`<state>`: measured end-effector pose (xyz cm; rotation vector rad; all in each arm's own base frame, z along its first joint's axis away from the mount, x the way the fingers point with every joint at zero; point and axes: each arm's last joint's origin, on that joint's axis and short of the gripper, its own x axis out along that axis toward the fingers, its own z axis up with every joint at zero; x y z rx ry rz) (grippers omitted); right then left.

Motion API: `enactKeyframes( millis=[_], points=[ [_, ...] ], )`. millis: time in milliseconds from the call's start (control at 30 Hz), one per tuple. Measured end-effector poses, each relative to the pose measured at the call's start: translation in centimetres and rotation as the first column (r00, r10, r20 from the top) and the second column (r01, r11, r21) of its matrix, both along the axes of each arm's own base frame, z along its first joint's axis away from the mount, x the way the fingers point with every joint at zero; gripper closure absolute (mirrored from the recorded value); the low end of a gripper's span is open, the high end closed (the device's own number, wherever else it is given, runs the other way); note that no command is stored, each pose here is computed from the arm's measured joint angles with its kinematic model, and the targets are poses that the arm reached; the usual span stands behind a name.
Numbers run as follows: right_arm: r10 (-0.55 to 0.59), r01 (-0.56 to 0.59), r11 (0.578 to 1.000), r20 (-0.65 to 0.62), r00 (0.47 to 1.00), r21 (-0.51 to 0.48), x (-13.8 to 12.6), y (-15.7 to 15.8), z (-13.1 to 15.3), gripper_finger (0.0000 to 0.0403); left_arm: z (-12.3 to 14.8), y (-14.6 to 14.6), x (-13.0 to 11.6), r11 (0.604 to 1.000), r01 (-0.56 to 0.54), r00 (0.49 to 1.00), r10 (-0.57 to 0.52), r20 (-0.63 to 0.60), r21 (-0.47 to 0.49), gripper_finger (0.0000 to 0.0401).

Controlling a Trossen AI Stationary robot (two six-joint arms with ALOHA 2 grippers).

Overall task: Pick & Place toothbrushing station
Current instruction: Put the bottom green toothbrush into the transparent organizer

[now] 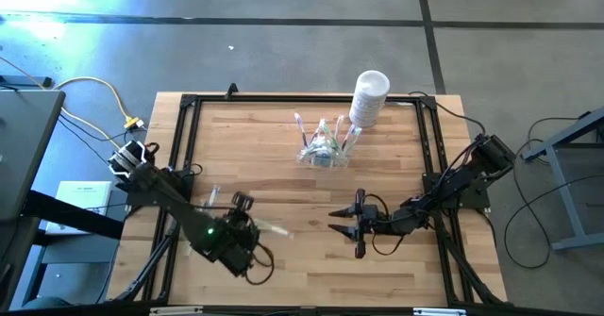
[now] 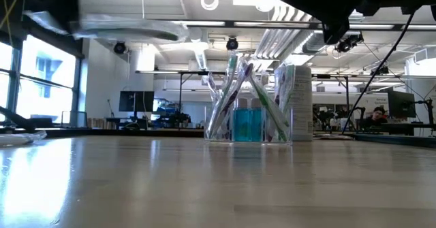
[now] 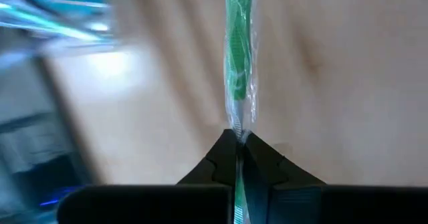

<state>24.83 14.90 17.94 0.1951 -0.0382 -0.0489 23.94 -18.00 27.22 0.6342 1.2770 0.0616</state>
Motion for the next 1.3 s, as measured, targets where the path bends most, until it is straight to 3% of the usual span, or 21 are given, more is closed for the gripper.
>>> enactKeyframes(
  millis=[167, 367, 467, 600, 667, 867, 1033, 1167, 1300],
  points=[
    [0.025, -0.022, 0.995, -0.029, 0.999, 0.093, -0.5, 0.8, -0.4, 0.0289, 2.0, 3.8, 1.3, 0.974, 0.061, 0.994, -0.04, -0.098, 0.217, 0.04],
    [0.081, -0.076, 0.986, -0.027, 0.996, 0.149, -1.5, 2.2, -0.4, 0.0331, 2.5, 9.5, 3.5, 0.91, 0.145, 0.965, -0.043, -0.26, 0.389, 0.0401],
    [0.073, -0.067, 0.984, -0.028, 0.997, 0.165, -2.0, 2.8, -0.5, 0.0352, 2.4, 11.5, 5.0, 0.827, 0.214, 0.951, -0.056, -0.303, 0.521, 0.0401],
    [0.033, -0.025, 0.983, -0.037, 0.999, 0.181, -2.5, 3.3, -0.6, 0.0376, 2.1, 13.1, 6.6, 0.667, 0.351, 0.904, -0.06, -0.422, 0.657, 0.0401],
    [0.02, -0.012, 0.984, -0.043, 0.999, 0.178, -2.7, 3.4, -0.7, 0.0386, 2.1, 14.0, 7.2, 0.629, 0.392, 0.883, -0.053, -0.466, 0.671, 0.0401],
    [0.003, 0.008, 0.985, -0.062, 0.998, 0.171, -2.6, 3.3, -0.9, 0.0398, 2.4, 16.4, 9.3, 0.598, 0.395, 0.884, -0.041, -0.465, 0.698, 0.0401],
    [0.0, 0.01, 0.988, -0.066, 0.998, 0.152, -2.6, 3.2, -0.9, 0.0399, 2.6, 17.6, 9.9, 0.548, 0.504, 0.816, -0.048, -0.577, 0.667, 0.0401],
    [-0.008, 0.015, 0.994, -0.07, 0.998, 0.105, -2.5, 3.1, -1.0, 0.04, 2.1, 18.3, 10.4, 0.535, 0.55, 0.774, -0.04, -0.631, 0.641, 0.0401],
    [-0.031, 0.038, 0.995, -0.074, 0.997, 0.095, -2.0, 2.5, -1.0, 0.04, 1.6, 18.8, 11.1, 0.537, 0.555, 0.769, -0.043, -0.637, 0.635, 0.0401]
  ],
)
